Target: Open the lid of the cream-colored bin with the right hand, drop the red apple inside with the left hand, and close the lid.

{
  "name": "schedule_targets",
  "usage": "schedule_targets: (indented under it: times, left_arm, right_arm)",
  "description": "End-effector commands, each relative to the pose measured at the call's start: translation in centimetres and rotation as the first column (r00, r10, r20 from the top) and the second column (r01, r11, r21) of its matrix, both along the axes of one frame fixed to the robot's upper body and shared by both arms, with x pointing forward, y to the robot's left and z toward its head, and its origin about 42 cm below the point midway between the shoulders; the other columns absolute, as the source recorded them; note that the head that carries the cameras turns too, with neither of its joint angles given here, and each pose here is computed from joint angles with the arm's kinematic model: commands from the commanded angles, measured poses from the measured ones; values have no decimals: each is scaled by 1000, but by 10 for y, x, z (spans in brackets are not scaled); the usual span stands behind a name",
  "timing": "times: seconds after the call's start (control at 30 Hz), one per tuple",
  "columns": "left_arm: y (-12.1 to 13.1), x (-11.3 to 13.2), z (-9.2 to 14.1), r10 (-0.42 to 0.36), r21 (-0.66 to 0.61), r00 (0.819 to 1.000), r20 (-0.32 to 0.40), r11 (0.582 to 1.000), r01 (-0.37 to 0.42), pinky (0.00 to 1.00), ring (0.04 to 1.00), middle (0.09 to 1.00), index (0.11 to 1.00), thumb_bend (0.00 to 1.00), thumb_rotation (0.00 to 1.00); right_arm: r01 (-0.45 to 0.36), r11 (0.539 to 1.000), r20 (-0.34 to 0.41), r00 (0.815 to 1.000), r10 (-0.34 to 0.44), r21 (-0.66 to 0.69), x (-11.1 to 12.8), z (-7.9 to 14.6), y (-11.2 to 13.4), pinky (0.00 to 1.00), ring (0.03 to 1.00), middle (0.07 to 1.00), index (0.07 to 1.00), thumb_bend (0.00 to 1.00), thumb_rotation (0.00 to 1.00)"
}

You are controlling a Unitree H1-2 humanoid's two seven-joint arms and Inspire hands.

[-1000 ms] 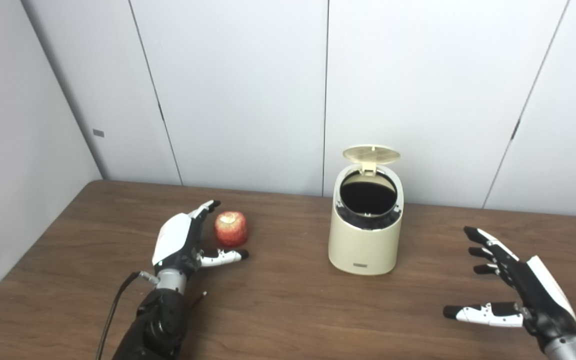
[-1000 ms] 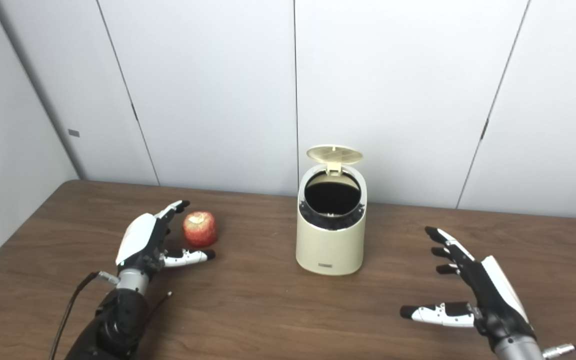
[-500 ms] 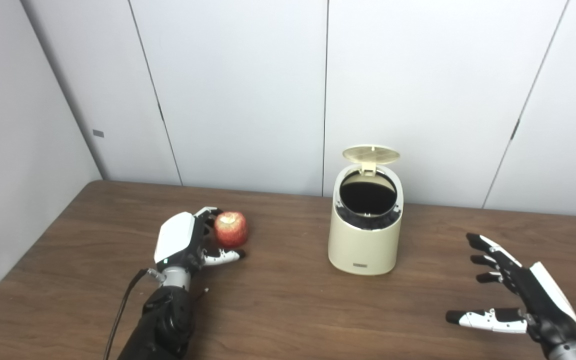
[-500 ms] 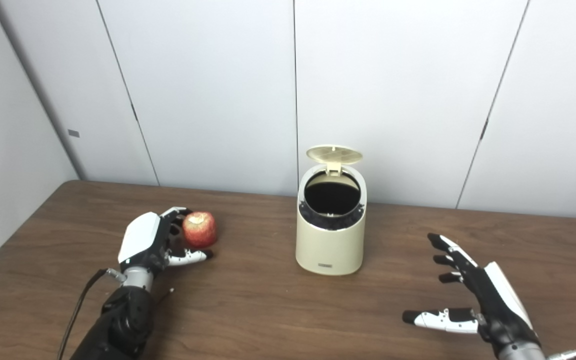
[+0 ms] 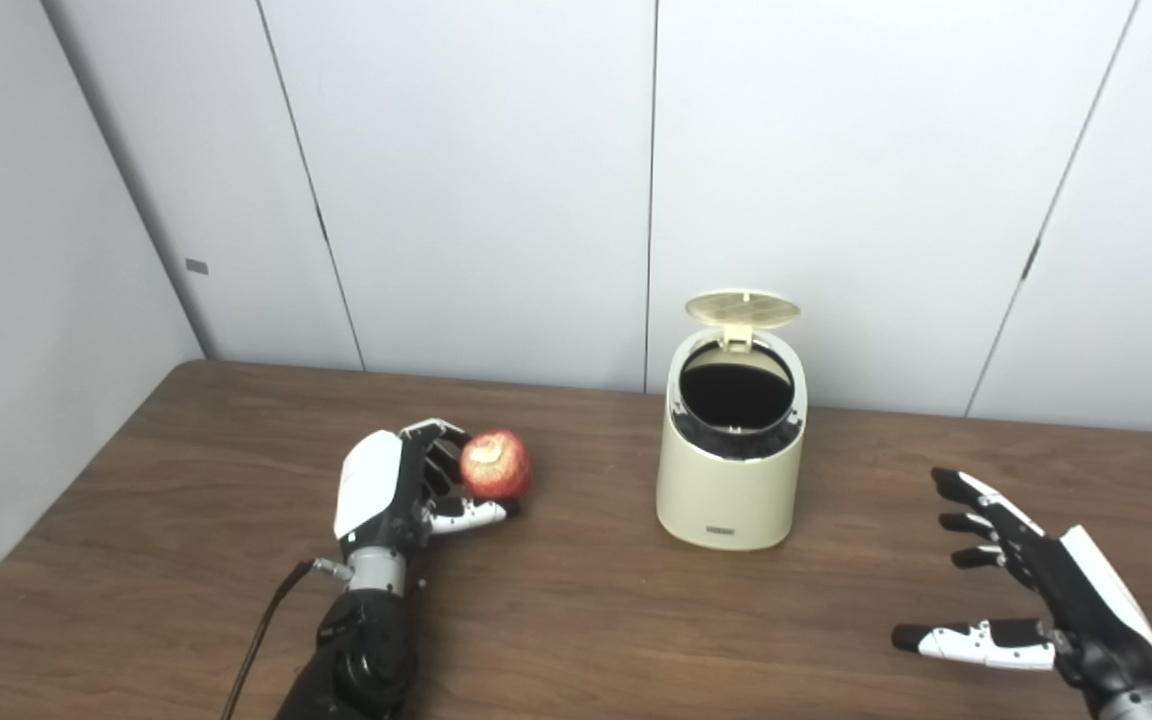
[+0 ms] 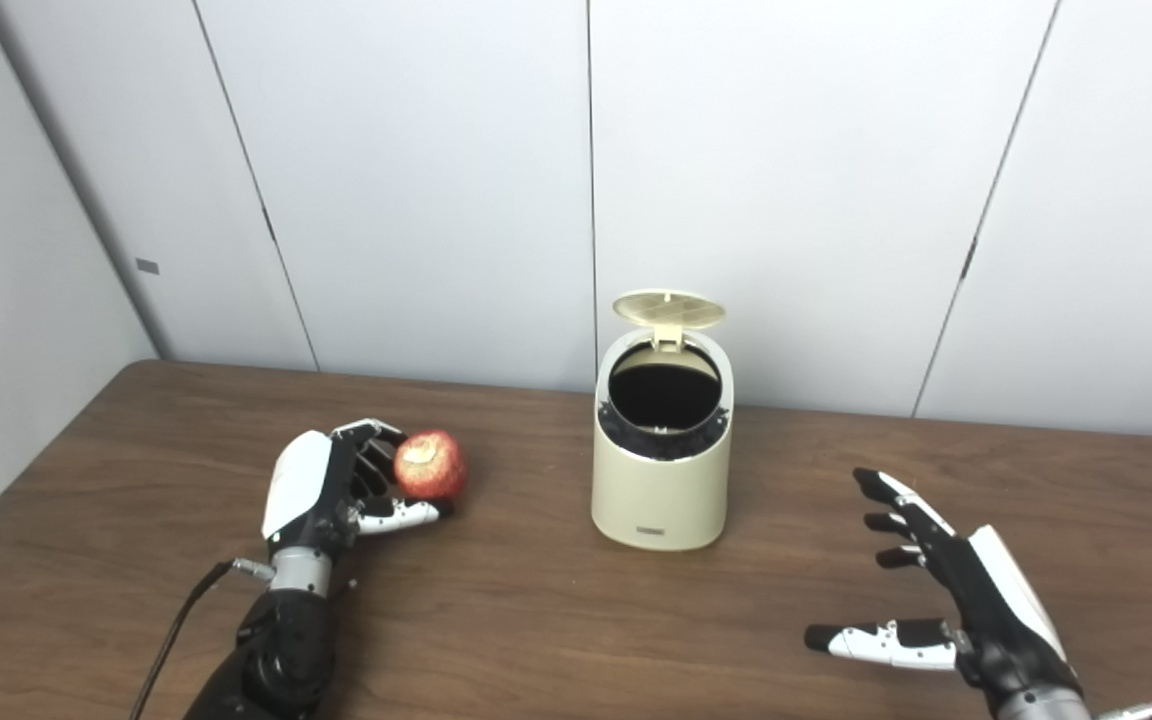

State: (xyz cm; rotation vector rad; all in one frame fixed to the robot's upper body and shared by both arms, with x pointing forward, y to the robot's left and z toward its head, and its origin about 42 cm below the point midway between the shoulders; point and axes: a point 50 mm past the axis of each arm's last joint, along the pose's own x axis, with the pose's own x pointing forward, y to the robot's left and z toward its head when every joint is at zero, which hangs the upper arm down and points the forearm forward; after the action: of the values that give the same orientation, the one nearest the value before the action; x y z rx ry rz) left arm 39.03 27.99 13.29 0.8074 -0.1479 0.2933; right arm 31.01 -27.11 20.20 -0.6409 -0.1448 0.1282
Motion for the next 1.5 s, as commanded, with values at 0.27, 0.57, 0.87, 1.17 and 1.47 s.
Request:
schedule_targets:
  times: [0.27,0.57,0.87,1.17,1.47]
  left_arm:
    - [-12,2,41,-20,-96,962,273,994,48,318,368,429,508,521,0]
    - [-35,-1,89,-108,-148,924,368,974,173,295,369,429,511,520,0]
    - [-66,5,120,-204,-155,896,395,946,284,286,361,428,515,520,0]
    - [-104,16,122,-289,-173,879,379,911,374,283,364,434,507,522,0]
    - [-135,28,108,-317,-192,881,353,897,399,301,372,435,513,521,0]
  right_arm:
    - [-9,1000,71,997,10,-13,1,19,3,688,823,891,876,765,155]
    - [-10,1000,67,998,10,4,7,12,7,674,831,896,870,785,155]
    - [-18,1000,72,997,20,-26,10,9,15,665,833,899,872,798,186]
    - [-20,999,73,997,22,-28,10,9,21,690,840,898,875,786,200]
    - [-27,999,79,996,30,-32,5,10,25,708,838,899,878,784,213]
